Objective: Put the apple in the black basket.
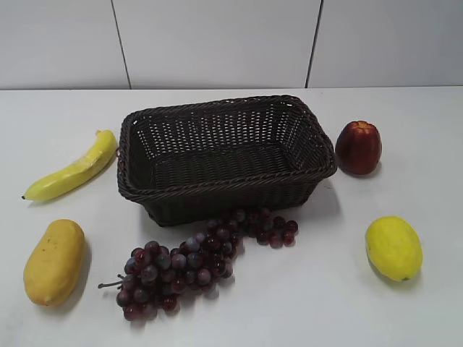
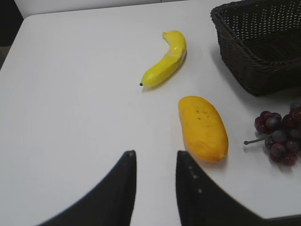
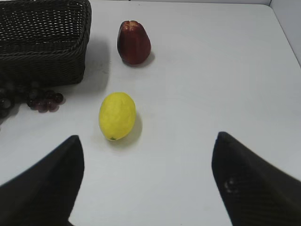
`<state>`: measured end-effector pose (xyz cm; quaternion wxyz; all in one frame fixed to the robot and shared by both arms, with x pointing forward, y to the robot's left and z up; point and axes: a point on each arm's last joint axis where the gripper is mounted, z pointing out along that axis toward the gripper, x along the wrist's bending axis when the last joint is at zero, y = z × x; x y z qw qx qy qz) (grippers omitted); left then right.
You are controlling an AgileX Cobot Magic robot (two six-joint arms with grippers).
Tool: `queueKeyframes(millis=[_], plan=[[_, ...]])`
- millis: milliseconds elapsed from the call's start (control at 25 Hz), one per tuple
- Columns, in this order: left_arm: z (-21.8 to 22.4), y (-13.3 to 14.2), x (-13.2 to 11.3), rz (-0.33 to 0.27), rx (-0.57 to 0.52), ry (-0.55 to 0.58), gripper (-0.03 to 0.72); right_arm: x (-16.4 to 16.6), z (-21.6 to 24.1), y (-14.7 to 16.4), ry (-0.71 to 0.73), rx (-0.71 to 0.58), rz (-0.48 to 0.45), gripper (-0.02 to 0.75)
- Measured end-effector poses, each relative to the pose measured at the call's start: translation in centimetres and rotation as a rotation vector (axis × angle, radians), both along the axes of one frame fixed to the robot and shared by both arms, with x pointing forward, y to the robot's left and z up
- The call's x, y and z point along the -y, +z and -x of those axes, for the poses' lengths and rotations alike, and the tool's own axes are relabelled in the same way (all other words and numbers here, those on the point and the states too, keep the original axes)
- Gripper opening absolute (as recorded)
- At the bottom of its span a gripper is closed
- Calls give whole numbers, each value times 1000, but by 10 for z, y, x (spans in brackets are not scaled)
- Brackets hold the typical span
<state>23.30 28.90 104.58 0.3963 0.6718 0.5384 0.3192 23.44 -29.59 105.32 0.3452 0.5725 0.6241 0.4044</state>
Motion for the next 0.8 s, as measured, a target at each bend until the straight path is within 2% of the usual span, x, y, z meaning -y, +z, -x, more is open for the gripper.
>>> queueKeyframes(millis=[560,800], plan=[[0,0,0,0,0,0,223,0,0,0,2,0,-3,598],[0,0,0,0,0,0,223,-1,-10,13,-20,43,-64,593]])
